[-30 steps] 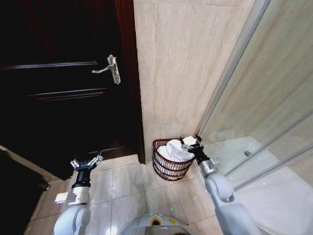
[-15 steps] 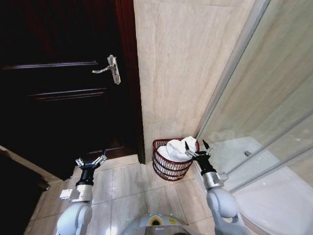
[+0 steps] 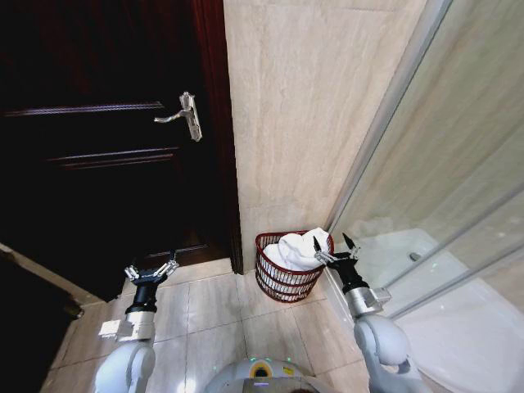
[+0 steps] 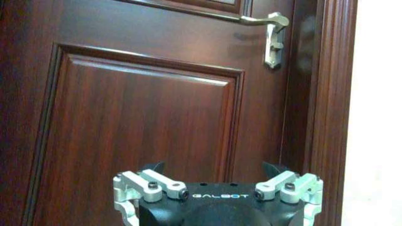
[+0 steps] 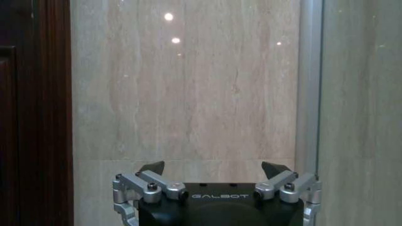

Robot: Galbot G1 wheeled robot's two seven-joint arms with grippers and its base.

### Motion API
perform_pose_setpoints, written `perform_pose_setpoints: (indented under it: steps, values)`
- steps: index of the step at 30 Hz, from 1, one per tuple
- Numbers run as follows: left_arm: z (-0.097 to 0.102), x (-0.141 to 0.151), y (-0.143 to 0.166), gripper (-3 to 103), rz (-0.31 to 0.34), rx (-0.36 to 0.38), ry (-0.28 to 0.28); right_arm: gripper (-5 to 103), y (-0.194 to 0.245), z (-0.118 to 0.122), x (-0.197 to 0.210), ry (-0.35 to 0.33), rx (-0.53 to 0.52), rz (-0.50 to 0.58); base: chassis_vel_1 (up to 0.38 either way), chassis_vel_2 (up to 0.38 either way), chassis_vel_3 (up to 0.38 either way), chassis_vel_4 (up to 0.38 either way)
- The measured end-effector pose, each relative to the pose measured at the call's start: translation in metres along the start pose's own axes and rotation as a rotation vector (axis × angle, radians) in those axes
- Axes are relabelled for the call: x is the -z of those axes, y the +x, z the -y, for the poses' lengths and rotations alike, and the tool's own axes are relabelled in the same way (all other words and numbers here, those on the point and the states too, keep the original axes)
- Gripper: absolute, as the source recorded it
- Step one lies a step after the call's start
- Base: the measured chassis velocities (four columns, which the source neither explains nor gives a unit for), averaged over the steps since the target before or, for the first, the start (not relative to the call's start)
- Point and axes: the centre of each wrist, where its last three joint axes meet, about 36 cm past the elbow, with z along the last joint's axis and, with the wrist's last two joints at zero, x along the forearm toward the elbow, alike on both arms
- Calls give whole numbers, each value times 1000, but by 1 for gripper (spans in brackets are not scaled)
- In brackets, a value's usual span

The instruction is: Discard the used towel into the hamper.

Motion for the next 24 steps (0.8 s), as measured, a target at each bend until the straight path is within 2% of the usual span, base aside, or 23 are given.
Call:
perform_pose_setpoints:
  steps: [14, 24]
  values:
    - [1, 1, 0, 100, 1, -11, -25, 100, 6, 9, -4, -4, -1, -8, 0, 0, 0, 0]
    - [3, 1, 0, 100, 26, -3, -33, 100, 9, 17, -5, -8, -12, 4, 75, 63, 63, 71]
